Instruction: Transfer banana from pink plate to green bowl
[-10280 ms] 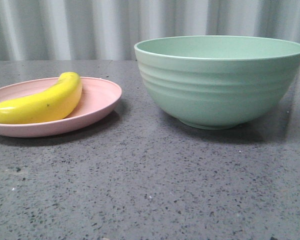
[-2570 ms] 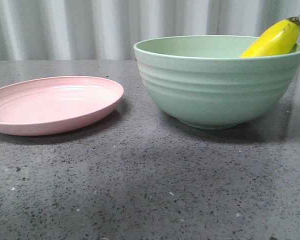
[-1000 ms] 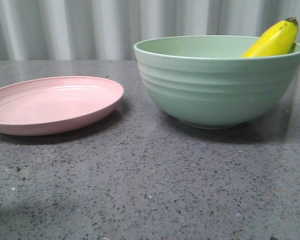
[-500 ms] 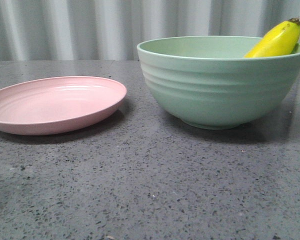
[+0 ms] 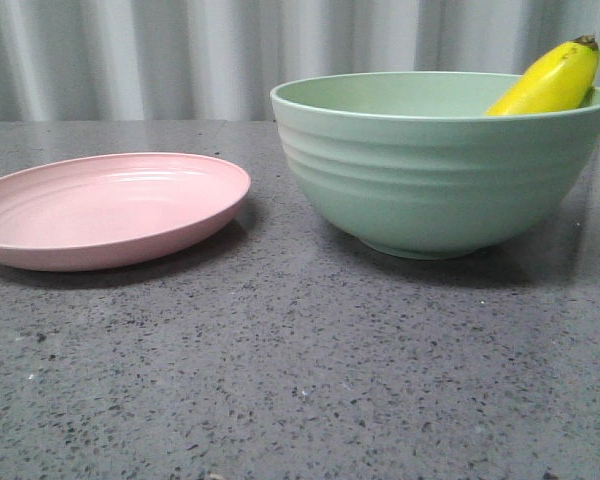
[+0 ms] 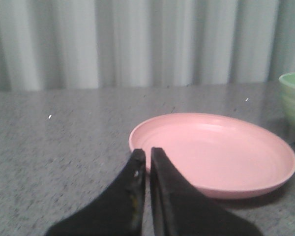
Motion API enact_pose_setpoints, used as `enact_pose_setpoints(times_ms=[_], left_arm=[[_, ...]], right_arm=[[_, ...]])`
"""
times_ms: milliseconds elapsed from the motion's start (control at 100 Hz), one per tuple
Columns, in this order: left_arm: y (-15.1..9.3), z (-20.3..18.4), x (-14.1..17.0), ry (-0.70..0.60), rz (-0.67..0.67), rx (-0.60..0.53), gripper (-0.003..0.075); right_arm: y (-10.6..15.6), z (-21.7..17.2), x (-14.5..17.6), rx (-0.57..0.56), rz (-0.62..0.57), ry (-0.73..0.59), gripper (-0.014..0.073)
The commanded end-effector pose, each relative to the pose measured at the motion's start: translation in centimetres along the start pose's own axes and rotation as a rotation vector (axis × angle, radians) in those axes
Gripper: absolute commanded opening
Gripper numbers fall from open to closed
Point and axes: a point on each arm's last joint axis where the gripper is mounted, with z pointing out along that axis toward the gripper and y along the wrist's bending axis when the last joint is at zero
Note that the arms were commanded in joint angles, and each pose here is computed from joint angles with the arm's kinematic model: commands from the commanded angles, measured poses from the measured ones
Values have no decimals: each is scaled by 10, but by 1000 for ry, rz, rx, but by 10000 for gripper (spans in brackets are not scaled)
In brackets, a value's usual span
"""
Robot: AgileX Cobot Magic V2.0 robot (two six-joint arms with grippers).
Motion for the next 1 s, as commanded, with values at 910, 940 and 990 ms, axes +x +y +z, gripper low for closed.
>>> enact_pose_setpoints(times_ms=[910, 940, 990], left_arm=[[9, -15, 22, 163, 48, -156, -20], [9, -15, 22, 163, 48, -156, -20], [9, -15, 22, 163, 48, -156, -20]], right_arm=[[0, -1, -15, 1, -21, -88, -65], [0, -1, -15, 1, -21, -88, -65], [0, -1, -15, 1, -21, -88, -65]])
